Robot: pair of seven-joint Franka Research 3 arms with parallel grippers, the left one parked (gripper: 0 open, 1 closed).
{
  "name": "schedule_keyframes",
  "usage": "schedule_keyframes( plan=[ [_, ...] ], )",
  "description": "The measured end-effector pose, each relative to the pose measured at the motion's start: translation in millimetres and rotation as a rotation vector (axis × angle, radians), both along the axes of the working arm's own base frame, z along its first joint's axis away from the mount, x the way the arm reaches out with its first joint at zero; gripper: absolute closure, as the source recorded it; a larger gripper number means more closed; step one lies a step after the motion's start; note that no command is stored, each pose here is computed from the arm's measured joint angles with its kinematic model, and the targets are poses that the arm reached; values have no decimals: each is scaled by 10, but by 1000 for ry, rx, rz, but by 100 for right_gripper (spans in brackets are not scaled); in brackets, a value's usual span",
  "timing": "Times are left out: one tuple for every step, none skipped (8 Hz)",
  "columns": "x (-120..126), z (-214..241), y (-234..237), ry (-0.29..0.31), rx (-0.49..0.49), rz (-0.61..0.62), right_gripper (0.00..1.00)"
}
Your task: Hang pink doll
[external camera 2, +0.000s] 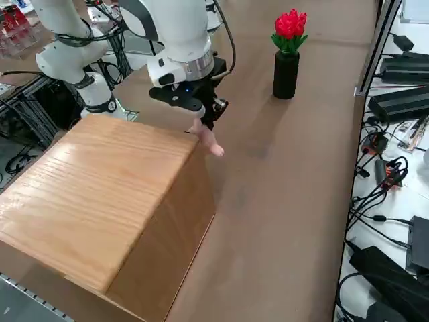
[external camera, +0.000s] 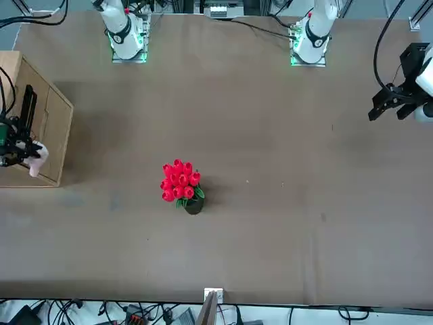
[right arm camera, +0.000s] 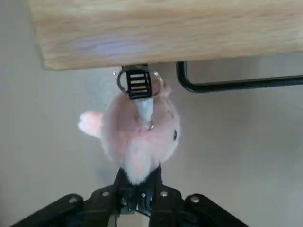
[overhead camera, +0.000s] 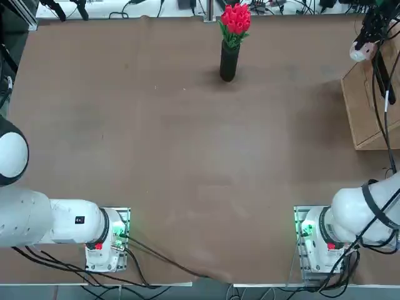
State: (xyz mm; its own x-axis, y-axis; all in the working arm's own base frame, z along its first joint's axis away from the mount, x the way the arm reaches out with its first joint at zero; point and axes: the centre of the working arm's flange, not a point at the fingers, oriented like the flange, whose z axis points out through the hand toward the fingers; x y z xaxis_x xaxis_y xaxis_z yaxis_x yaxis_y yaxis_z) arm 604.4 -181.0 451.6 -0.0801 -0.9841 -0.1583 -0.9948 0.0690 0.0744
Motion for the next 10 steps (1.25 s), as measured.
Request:
schedule_keyframes(
  plan=[
    [6,-7,1,-4,1,0,96],
    [12,-15,6,-8,7,5,95],
    [15,-16,13,-12,12,19,82],
    [17,-13,20,-16,17,34,65],
    [20,-7,40,-19,19,48,45],
    [23,18,97,-16,24,72,27],
    [23,90,200,-15,34,134,6],
    [11,231,324,-20,48,246,0],
    [-29,419,422,-31,66,388,0],
    [-71,611,491,-54,79,538,0]
  ],
)
